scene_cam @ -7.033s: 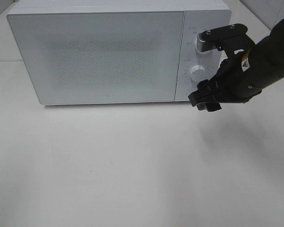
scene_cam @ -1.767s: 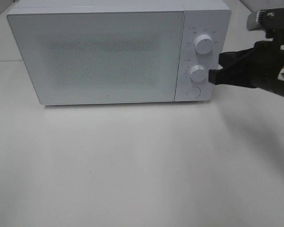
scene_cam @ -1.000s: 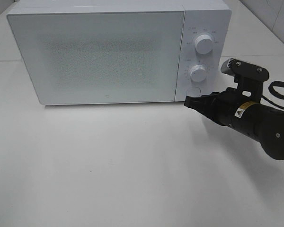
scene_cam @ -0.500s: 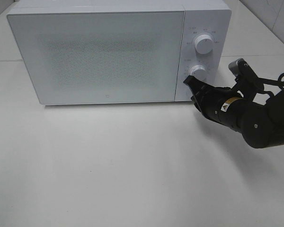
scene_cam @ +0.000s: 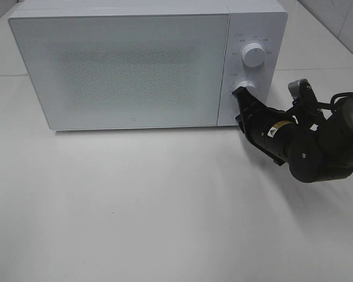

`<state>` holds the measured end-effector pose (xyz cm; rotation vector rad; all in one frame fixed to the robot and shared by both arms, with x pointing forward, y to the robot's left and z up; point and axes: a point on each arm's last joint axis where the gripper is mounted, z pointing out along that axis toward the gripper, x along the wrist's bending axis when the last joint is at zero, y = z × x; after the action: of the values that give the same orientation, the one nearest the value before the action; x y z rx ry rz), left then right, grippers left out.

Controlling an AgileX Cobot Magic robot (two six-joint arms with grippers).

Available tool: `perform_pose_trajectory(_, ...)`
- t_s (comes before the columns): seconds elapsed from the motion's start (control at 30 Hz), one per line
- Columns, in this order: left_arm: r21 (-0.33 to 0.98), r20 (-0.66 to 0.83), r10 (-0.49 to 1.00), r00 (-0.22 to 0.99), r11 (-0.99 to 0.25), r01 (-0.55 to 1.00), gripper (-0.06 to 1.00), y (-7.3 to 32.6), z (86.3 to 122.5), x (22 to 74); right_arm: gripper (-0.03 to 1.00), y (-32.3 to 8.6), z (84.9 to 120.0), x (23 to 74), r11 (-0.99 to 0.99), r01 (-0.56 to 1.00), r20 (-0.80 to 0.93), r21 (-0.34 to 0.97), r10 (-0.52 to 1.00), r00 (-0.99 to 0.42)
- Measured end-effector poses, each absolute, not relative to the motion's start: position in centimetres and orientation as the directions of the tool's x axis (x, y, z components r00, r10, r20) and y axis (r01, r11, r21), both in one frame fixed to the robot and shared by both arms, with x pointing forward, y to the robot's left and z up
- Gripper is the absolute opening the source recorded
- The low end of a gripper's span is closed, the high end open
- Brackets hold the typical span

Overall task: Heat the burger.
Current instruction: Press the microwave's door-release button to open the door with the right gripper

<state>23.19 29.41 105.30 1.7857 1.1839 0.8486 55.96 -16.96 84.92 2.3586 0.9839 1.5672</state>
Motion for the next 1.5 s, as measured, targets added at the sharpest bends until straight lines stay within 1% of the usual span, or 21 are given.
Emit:
perform_pose_trajectory(0.03, 0.891, 0.095, 0.938, 0.333, -0.229, 0.391, 0.00, 29.4, 105.3, 23.2, 0.00, -17.2, 85.0, 56.0, -0.795, 0.412, 0.779, 0.445, 0.571, 0.259)
perform_pose_trajectory(0.23, 0.891, 0.095, 0.938, 0.333, -0.229, 0.391, 0.00, 29.4, 105.3, 23.2, 0.00, -17.0, 85.4, 56.7, -0.809, 0.390, 0.792, 0.440, 0.555, 0.256)
perform_pose_trajectory(0.37, 0.891, 0.095, 0.938, 0.333, -0.229, 0.391, 0.00, 29.4, 105.3, 23.2, 0.00, -16.5, 85.4, 57.3, -0.805, 0.414, 0.783, 0.425, 0.556, 0.279)
perform_pose_trajectory(0.83, 0.891, 0.095, 0.938, 0.333, -0.229, 0.391, 0.00, 29.4, 105.3, 23.2, 0.00, -16.1, 85.5, 57.8, -0.808, 0.423, 0.780, 0.411, 0.552, 0.296)
perform_pose_trajectory(1.03, 0.891, 0.095, 0.938, 0.333, -0.229, 0.391, 0.00, 29.4, 105.3, 23.2, 0.00, -16.0, 85.4, 58.3, -0.813, 0.432, 0.768, 0.390, 0.546, 0.334)
perform_pose_trajectory(1.5, 0.891, 0.095, 0.938, 0.333, -0.229, 0.391, 0.00, 29.4, 105.3, 23.2, 0.00, -16.3, 85.3, 58.6, -0.803, 0.443, 0.762, 0.399, 0.559, 0.326)
